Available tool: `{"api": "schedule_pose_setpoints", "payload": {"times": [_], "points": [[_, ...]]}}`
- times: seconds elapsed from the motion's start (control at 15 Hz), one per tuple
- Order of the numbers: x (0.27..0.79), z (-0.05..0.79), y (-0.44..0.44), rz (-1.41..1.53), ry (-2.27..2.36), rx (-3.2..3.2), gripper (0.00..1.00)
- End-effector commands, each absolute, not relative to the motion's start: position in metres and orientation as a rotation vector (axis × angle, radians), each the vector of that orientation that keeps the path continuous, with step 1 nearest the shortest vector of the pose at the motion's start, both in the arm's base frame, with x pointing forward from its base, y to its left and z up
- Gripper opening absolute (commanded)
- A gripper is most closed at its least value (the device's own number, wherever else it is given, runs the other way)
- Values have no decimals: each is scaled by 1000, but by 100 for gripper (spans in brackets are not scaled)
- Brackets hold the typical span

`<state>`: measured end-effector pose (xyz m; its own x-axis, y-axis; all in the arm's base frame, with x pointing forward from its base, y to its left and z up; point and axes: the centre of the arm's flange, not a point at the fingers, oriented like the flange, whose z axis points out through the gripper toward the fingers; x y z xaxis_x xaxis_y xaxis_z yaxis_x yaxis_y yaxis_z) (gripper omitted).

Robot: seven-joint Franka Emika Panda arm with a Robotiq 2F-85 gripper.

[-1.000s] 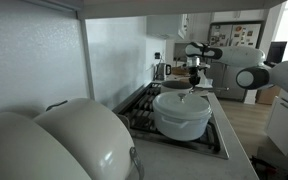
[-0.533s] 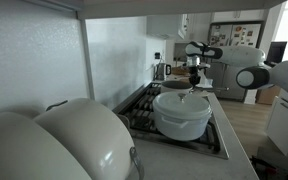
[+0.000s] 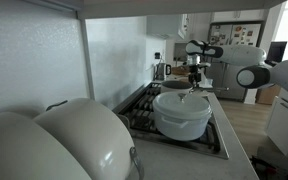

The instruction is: Move the pot at the right to the left then remove the lid on the pot on the right and place it on the stove

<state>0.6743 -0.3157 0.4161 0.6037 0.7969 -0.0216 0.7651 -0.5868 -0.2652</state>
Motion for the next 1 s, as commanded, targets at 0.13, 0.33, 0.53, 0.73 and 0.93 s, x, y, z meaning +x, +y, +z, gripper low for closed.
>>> {"api": "schedule_pose_setpoints", "payload": {"times": [0.13, 0.33, 0.53, 0.73, 0.93], "points": [[734, 466, -329, 192, -1297, -2621, 100], [734, 483, -322, 168, -1324, -2652, 100], [734, 503, -316, 138, -1352, -2675, 100], [734, 522, -311, 116, -1368, -2698, 100], [731, 544, -305, 79, -1398, -2733, 100]]}}
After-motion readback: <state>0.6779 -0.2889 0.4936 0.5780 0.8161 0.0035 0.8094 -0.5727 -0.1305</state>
